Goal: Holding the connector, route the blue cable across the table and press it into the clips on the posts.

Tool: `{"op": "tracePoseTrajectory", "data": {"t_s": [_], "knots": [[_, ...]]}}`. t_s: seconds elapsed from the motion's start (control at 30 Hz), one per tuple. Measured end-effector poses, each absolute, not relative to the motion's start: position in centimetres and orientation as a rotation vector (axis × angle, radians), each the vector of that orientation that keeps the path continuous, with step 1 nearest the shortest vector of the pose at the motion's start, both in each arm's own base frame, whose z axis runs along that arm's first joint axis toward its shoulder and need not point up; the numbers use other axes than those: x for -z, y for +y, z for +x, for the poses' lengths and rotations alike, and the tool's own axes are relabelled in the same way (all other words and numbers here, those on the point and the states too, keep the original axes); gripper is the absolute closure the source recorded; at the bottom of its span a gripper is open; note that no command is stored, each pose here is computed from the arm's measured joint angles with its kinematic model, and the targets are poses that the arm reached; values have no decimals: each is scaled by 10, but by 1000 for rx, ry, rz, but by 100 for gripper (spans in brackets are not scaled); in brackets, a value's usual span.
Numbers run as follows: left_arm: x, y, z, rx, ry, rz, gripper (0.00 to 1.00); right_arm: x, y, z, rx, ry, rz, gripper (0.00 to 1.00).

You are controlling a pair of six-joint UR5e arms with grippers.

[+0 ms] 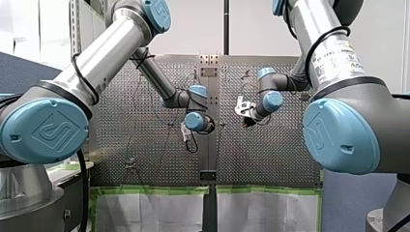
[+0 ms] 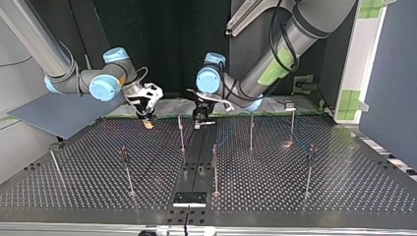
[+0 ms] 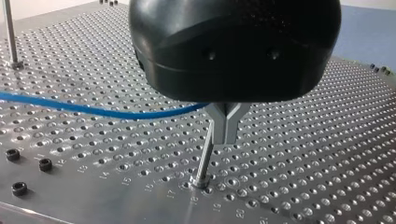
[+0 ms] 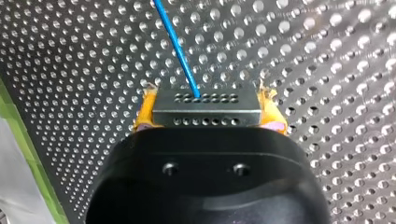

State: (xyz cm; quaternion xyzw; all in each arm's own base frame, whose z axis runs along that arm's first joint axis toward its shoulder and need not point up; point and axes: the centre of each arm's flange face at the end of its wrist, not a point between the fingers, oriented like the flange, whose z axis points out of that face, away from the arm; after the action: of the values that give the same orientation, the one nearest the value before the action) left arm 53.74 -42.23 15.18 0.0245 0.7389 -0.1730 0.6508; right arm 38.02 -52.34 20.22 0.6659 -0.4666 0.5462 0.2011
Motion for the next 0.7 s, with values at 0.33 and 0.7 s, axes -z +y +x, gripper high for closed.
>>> {"op": "tracePoseTrajectory", "data": {"t_s": [0.33, 0.7], "knots": [[-135, -431, 557, 454, 1680, 36, 100, -169, -533, 378, -1501, -1321, 1873, 100], [-140, -416, 584, 429, 1667, -6, 100, -176, -553, 379, -1536, -1299, 1822, 100]]}}
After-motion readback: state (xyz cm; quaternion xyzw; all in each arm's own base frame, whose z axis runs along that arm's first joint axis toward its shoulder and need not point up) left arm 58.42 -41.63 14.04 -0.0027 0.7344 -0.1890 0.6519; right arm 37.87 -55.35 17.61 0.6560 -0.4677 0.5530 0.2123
